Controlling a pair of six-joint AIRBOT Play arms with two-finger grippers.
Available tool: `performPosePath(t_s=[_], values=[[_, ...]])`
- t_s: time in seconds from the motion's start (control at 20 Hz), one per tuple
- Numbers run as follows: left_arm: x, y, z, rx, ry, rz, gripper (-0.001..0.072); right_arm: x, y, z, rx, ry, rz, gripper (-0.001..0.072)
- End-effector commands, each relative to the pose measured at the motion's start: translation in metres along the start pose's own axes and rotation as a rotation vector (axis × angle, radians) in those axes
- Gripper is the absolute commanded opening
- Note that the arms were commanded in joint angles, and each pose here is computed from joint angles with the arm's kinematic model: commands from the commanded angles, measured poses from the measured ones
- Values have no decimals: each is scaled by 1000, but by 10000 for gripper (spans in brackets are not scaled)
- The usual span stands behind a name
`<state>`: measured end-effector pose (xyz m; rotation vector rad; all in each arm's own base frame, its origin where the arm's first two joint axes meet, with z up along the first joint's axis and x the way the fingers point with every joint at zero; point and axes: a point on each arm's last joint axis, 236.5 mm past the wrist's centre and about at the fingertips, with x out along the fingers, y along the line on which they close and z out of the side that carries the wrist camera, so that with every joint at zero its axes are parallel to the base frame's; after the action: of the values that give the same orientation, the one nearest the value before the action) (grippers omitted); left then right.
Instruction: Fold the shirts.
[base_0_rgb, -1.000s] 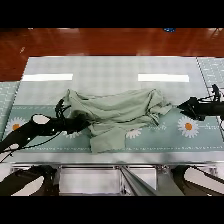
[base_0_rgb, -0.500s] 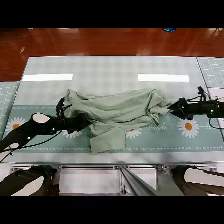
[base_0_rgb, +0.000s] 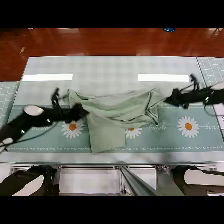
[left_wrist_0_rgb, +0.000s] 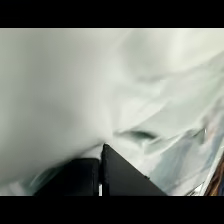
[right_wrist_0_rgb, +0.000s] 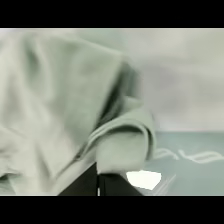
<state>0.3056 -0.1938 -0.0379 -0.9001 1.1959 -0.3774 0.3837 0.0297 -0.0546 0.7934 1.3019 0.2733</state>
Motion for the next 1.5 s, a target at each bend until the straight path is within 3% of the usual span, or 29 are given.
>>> performPosePath(t_s=[0.0,0.25,0.4,0.55,0.7,0.95,1.1,1.25,1.45], values=[[-60,-80,71,136,-177,-139,21,-76,74,49,-175,-160,23,24],[-243,-250,141,486,-580,-339,21,-258,233,87,-491,-603,55,24],[-339,-321,124,667,-730,-394,21,-345,298,54,-629,-814,48,24],[-405,-358,92,806,-845,-377,21,-402,314,6,-698,-971,-65,24],[-447,-365,55,902,-966,-260,21,-443,309,-47,-715,-1084,-201,24],[-498,-348,-2,983,-1238,105,21,-479,306,-141,-735,-1203,-293,24],[-513,-342,-47,1025,-1319,207,21,-483,286,-177,-680,-1227,-346,24],[-515,-309,-64,958,-1264,269,21,-463,265,-195,-644,-1183,-342,24],[-459,-255,-28,830,-1014,289,21,-408,225,-170,-578,-996,-357,24]])
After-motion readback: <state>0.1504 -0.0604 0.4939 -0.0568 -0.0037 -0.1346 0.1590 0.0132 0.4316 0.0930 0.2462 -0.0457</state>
